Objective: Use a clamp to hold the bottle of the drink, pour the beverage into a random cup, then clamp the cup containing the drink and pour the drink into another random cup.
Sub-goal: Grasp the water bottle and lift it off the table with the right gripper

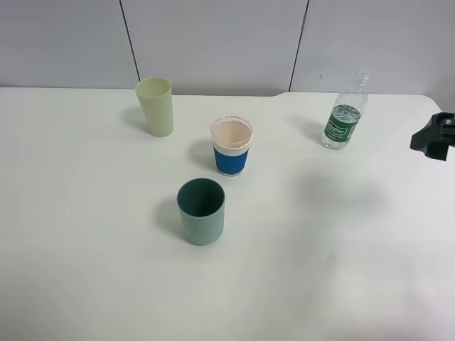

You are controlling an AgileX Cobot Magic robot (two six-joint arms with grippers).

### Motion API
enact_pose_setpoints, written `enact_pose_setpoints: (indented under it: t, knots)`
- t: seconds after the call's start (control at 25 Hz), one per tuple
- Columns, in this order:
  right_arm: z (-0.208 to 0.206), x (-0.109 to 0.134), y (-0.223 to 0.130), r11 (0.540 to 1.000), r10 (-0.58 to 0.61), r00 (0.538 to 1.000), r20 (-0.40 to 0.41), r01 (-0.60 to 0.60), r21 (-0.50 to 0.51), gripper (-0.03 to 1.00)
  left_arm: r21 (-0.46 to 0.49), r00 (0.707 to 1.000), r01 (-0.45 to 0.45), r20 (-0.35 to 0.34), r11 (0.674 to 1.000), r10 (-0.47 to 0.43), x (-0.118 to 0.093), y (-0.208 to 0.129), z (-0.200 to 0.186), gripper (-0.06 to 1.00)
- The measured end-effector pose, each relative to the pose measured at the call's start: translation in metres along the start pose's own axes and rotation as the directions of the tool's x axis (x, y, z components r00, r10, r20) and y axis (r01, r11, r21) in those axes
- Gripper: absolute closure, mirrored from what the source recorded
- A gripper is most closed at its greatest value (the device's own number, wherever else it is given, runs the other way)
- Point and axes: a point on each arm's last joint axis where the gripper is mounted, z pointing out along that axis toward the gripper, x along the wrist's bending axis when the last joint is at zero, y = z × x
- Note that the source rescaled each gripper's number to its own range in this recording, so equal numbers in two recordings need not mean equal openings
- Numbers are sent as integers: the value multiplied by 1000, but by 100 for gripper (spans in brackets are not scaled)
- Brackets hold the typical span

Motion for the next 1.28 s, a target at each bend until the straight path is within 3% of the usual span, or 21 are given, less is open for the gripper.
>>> enact_pose_setpoints:
  t: [0.84,1.28]
  knots:
    - [104,3,-7,982,-183,983,-29,181,-51,-3,0,1000,0,0,1000,0,0,0,0,-6]
    - [144,10,-13,961,-190,979,-74,170,-220,-3,0,1000,0,0,1000,0,0,0,0,-6]
